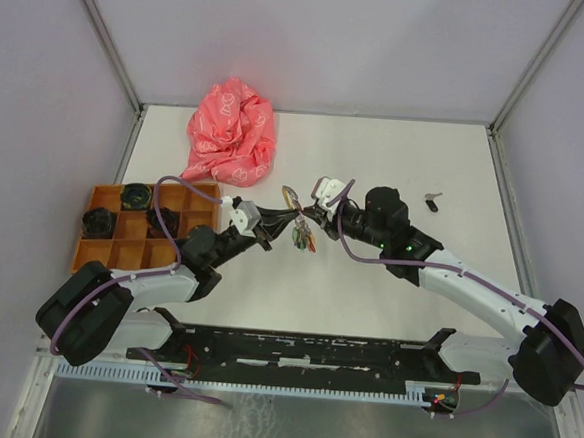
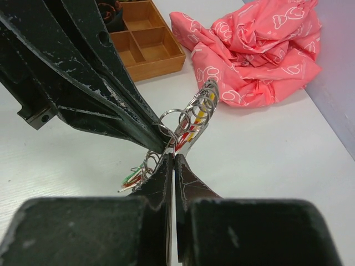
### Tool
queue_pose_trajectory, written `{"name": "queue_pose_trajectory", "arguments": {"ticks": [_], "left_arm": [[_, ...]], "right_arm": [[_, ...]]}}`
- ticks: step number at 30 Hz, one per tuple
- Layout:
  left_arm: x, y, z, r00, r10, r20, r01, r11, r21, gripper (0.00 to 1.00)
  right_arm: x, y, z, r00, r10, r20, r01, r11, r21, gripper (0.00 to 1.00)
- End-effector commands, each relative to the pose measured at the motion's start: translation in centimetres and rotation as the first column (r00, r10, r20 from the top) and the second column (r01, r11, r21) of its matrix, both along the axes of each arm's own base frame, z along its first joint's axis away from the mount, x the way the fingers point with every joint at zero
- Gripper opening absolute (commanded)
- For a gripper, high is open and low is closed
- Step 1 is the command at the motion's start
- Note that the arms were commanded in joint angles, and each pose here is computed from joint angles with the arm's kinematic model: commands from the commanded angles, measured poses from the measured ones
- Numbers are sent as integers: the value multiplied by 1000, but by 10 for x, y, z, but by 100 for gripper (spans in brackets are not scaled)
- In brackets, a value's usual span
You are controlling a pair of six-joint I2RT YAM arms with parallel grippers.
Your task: Put the keys on the keyring
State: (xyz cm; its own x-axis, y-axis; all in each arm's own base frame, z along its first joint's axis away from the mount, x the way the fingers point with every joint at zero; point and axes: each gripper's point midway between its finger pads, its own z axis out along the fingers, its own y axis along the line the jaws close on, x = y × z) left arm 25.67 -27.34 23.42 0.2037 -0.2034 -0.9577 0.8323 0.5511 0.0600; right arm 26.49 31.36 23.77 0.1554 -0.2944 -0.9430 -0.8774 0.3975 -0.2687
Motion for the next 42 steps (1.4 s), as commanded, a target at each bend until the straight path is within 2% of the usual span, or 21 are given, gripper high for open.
{"name": "queue_pose_trajectory", "arguments": {"ticks": [1,4,13,20,22,23,30,36,42], "left_arm": [[-7,-1,47,994,-28,106,39,994,-102,3],[-6,-2,43,995,-31,97,40,995,-89,3],[-5,-3,22,998,-34,51,35,999,-16,25],[-11,-1,6,999,-45,25,44,998,49,34],[-10,2,0,1000,-24,15,23,996,83,48],[-9,4,-2,1000,-13,14,12,995,100,50],[-10,18,1,998,47,49,-53,991,125,53],[-19,4,-5,995,-54,78,39,983,181,48],[-19,1,-4,993,-72,98,51,978,201,47]], "right_arm": [[6,2,37,996,2,89,-5,999,41,1],[5,2,37,995,19,97,-21,1000,19,1],[5,-4,42,990,36,137,-28,997,-66,1],[4,-1,37,988,72,136,-50,986,-161,1],[2,0,36,984,83,155,-51,979,-196,1],[1,1,35,983,87,164,-50,975,-215,1],[0,4,28,967,105,233,-27,948,-317,1],[-2,5,29,943,140,303,-22,933,-360,1],[-4,5,29,927,159,340,-23,928,-372,1]]}}
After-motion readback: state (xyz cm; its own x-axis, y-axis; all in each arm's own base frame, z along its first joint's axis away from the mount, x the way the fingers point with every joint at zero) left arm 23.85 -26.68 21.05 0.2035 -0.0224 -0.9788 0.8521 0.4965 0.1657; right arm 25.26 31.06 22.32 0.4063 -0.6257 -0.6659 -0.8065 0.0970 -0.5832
